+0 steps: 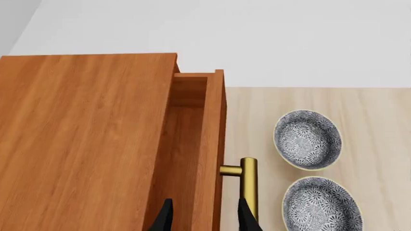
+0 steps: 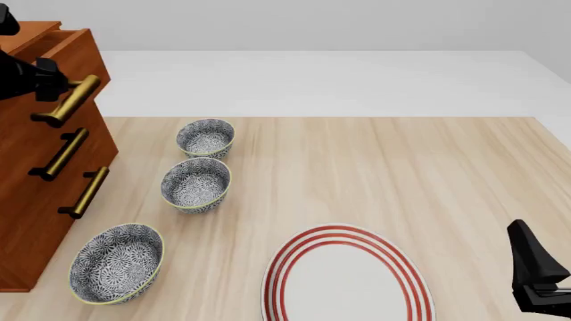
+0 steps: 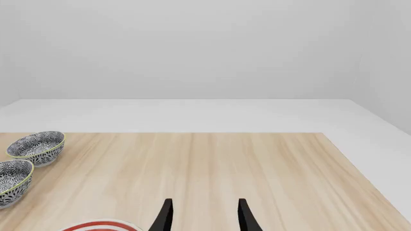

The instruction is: Open the top drawer of the cabinet.

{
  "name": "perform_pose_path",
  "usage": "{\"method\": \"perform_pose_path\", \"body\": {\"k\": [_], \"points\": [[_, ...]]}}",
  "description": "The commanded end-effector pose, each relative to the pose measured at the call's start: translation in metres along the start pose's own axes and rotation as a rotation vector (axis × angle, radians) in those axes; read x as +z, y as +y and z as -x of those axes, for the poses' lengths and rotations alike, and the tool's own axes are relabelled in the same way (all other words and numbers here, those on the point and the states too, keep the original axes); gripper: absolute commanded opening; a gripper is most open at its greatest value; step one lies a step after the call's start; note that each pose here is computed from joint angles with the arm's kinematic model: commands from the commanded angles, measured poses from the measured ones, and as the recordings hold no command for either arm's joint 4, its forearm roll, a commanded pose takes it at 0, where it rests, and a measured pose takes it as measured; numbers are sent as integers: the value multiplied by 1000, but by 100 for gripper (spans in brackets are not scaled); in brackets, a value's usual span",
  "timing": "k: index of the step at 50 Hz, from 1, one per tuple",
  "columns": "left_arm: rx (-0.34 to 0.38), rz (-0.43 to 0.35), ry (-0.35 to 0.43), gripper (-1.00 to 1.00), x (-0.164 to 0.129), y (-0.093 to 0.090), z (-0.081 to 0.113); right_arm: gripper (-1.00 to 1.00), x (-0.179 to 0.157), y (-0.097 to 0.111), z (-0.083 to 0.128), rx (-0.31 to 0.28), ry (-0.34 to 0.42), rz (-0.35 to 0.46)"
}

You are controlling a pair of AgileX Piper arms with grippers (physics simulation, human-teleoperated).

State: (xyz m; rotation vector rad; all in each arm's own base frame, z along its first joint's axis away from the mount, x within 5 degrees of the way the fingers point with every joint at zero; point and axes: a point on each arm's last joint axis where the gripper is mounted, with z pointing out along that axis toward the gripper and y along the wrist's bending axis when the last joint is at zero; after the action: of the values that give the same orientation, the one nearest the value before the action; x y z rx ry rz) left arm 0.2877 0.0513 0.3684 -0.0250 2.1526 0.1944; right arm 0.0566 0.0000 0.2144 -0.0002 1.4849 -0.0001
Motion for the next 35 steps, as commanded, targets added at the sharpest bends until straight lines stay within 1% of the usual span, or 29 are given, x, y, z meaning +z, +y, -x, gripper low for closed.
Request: {"method": "perform_pose_path", "body": {"k": [1, 21, 29, 35], "points": [[6, -35, 78, 100, 22, -10, -14, 100, 0, 0, 0, 0, 0, 0], [8, -72, 97, 100, 26, -24, -16, 100, 0, 0, 0, 0, 0, 0], [18, -90, 102, 100, 26, -31, -16, 100, 0, 0, 0, 0, 0, 0], [32, -95, 102, 100, 26, -32, -14, 100, 0, 0, 0, 0, 0, 0]]}}
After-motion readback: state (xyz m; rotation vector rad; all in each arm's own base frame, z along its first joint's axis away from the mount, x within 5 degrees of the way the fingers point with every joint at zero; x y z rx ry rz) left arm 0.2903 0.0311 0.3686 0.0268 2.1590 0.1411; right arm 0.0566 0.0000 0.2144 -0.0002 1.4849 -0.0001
